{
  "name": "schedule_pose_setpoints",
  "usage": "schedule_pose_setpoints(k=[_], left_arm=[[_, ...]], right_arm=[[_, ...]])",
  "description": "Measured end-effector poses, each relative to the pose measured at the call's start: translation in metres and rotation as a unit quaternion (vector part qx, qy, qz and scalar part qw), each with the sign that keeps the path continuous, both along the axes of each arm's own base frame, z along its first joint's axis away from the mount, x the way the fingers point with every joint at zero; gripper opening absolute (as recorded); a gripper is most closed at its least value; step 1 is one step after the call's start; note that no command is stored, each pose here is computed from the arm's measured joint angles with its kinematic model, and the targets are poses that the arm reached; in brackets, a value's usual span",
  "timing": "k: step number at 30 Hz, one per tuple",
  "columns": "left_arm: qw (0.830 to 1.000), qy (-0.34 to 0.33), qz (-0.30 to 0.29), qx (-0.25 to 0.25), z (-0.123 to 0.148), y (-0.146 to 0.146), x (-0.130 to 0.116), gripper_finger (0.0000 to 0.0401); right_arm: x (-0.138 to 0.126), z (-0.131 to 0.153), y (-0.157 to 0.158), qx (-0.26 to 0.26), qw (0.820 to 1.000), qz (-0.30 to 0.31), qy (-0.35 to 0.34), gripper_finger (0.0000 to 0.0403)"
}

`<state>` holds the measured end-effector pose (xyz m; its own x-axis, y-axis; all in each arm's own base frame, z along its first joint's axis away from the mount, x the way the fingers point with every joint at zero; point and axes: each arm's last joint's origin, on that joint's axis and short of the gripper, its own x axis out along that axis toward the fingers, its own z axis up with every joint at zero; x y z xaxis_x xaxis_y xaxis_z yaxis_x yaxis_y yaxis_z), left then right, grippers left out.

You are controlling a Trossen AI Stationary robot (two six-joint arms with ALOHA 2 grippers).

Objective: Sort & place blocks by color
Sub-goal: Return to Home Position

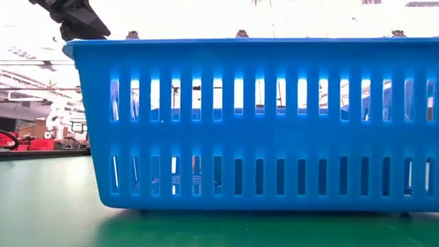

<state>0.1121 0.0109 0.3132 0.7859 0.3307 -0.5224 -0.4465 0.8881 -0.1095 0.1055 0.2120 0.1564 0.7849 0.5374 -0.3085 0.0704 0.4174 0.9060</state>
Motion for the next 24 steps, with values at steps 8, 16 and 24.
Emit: schedule_pose_setpoints(k=[8,16,24], left_arm=[[1.000,-0.002,0.003,-0.004,0.000,0.000,0.000,0.0184],[1.000,-0.006,-0.006,0.008,0.002,0.000,-0.004,0.0184],[1.000,-0.006,-0.012,0.018,0.002,0.000,-0.004,0.0184]], right_arm=[[0.002,0.012,-0.003,-0.061,0.994,0.030,-0.082,0.0210],[0.003,0.029,-0.023,-0.189,0.966,0.042,-0.172,0.0210],[-0.004,0.015,-0.071,-0.244,0.943,-0.002,-0.226,0.0210]])
